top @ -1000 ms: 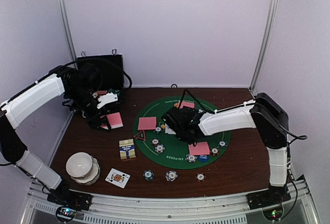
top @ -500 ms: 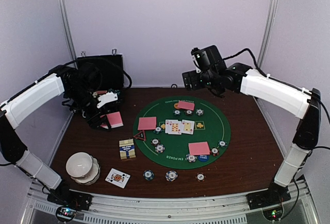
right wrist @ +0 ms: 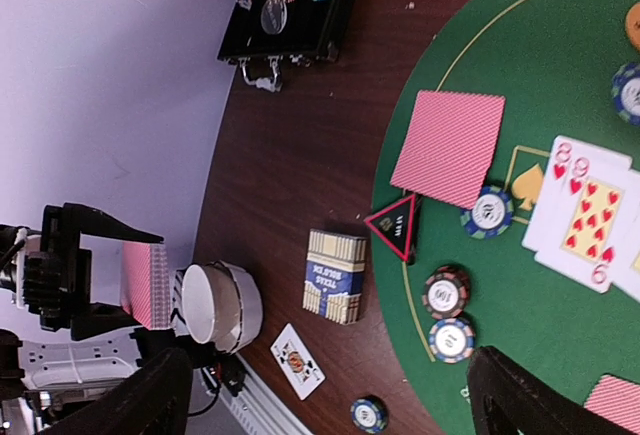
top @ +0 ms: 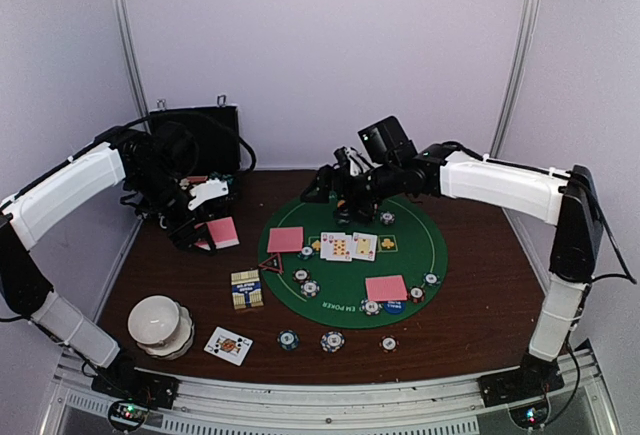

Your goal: Distribute texas hold em gaming equipment

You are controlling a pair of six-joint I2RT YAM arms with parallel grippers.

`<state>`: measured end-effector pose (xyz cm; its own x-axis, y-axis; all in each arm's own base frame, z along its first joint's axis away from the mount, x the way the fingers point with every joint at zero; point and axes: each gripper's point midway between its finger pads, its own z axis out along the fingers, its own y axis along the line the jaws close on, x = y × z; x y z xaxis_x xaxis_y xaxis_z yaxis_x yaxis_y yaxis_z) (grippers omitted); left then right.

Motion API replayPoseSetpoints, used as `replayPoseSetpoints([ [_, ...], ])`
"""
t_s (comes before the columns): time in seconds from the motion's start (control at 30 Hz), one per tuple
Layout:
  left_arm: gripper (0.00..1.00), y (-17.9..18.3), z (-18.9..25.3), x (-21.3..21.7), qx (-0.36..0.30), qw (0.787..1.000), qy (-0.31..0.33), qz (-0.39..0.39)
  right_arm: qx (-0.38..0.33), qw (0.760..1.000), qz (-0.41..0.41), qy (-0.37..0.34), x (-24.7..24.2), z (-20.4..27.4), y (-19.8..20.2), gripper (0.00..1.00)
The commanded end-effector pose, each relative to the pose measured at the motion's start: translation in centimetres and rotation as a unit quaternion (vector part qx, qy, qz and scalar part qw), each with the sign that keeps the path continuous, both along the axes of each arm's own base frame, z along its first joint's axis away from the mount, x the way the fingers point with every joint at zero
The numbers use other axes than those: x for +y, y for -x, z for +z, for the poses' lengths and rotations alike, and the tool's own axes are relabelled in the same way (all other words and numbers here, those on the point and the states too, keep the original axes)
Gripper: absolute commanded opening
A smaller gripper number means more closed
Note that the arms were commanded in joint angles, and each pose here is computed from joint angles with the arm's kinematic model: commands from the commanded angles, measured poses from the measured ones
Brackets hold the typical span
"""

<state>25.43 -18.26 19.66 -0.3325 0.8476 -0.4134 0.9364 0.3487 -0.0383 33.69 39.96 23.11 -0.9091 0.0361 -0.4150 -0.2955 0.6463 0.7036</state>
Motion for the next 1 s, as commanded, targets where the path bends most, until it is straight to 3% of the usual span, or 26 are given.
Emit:
replayPoseSetpoints([
  [0.0,0.0,-0.9,1.1,-0.6,-0.021,1.0,0.018,-0.004,0.07,0.993,0.054,-0.083,5.3,0.3,2.8,1.0],
  [0.33,0.0,-1.1,1.1,-0.7,-0.023,1.0,0.02,-0.002,0.122,0.972,0.111,-0.165,12.3,0.0,5.7,1.0],
  [0.97,0.0,-1.1,1.5,-1.0,-0.024,0.999,0.031,-0.005,0.155,0.954,0.149,-0.208,16.8,-0.5,7.2,0.99],
])
